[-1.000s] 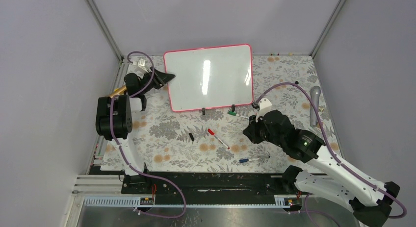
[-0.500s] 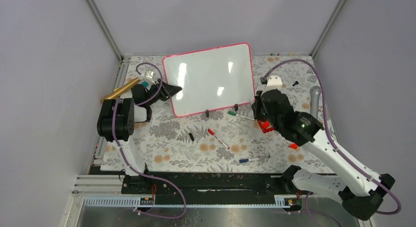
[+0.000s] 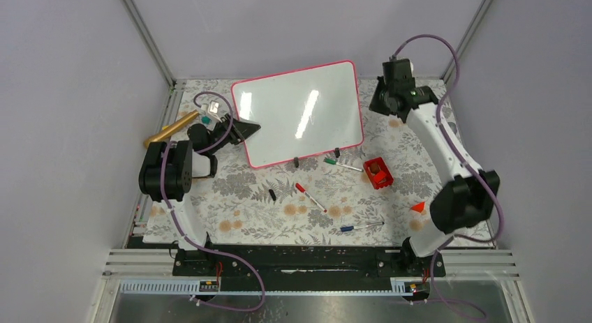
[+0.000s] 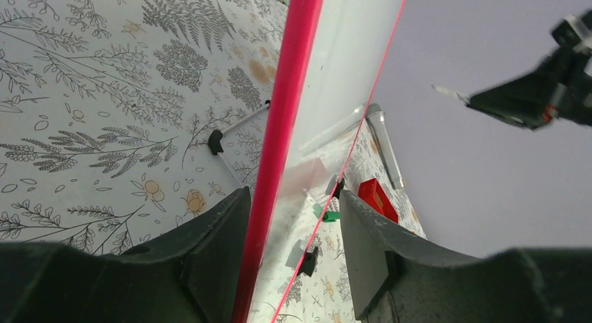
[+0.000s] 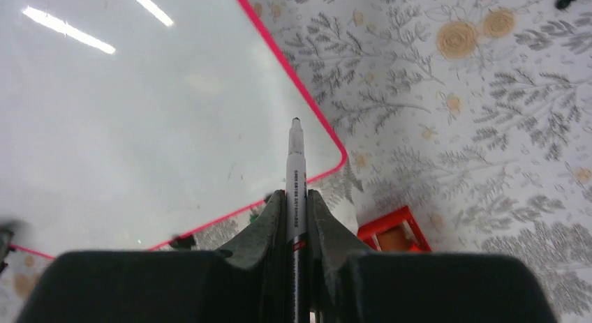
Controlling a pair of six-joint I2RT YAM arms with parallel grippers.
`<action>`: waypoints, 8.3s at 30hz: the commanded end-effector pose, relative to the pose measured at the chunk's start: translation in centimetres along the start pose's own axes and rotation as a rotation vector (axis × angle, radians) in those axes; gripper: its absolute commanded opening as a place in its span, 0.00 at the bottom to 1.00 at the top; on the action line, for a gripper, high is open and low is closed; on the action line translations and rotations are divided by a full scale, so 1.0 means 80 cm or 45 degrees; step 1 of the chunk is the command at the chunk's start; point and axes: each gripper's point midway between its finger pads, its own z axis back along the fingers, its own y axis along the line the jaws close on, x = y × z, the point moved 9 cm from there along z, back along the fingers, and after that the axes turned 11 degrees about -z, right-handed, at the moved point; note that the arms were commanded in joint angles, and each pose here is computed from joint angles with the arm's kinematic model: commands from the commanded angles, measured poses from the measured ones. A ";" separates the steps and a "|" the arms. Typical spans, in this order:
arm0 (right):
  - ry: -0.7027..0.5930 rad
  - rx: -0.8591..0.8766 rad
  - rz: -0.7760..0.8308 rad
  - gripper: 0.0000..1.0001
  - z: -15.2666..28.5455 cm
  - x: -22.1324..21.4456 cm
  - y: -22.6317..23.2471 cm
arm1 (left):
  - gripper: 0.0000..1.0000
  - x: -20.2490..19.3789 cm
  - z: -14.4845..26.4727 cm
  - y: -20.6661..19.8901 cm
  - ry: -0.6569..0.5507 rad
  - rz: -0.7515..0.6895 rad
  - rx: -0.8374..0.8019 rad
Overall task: Write a sentence on the whiteboard
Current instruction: Move the whiteboard to the center of the board, then pick up the whiteboard from the whiteboard stand.
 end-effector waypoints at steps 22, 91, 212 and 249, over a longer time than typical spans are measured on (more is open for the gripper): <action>0.590 0.464 -0.195 0.00 -0.162 0.023 0.010 | 0.19 -0.001 -0.023 -0.008 0.051 -0.054 -0.236; 0.846 0.837 -0.659 0.00 -0.279 0.084 -0.033 | 0.44 0.004 0.017 -0.061 -0.077 -0.075 -0.013; 0.060 0.811 -0.028 0.00 0.153 -0.061 -0.009 | 0.99 0.112 0.078 -0.125 0.116 0.016 0.789; 0.153 0.934 0.105 0.00 0.190 -0.072 0.050 | 0.99 0.007 0.093 -0.135 -0.079 -0.208 0.451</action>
